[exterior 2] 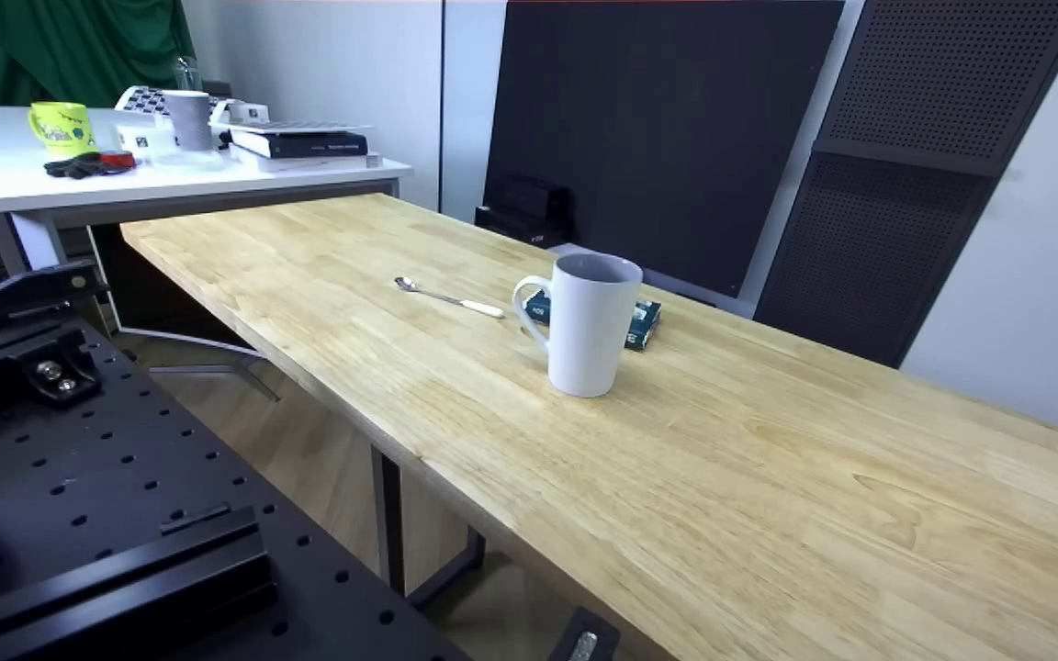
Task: Take the spoon and put it in the cup, pick it and put it on the table, then pick it and put it back in the cup
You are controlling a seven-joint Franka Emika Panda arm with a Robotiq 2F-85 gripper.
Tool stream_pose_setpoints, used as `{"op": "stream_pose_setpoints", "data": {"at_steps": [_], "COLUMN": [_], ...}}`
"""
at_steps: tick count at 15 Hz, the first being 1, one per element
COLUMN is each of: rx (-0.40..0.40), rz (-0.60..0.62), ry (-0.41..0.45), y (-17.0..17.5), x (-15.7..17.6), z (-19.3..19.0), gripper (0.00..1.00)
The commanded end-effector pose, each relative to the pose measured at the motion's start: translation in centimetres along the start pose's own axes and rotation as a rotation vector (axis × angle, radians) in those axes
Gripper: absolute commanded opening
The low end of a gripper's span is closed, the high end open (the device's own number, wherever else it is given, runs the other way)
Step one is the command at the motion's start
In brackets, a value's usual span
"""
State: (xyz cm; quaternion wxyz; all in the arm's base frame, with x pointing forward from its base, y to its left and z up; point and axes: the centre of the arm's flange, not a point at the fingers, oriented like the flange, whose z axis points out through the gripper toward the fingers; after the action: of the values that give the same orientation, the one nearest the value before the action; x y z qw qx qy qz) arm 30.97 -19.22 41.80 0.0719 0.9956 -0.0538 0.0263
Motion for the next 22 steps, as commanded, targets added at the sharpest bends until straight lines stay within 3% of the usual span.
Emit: {"op": "stream_pose_setpoints", "data": {"at_steps": [1, 6, 10, 18, 22], "rx": [0.0, -0.033, -0.055, -0.086, -0.079], "rz": [0.0, 0.028, 0.013, -0.058, 0.114], "ry": [0.0, 0.001, -0.009, -0.059, -0.053], "y": [0.0, -0.3, -2.8, -12.0, -17.6], "x": [0.0, 0.7, 2.5, 6.9, 9.1], "z": [0.0, 0.3, 1.6, 5.8, 7.3], "gripper": [1.0, 1.0, 1.0, 1.0, 1.0]}}
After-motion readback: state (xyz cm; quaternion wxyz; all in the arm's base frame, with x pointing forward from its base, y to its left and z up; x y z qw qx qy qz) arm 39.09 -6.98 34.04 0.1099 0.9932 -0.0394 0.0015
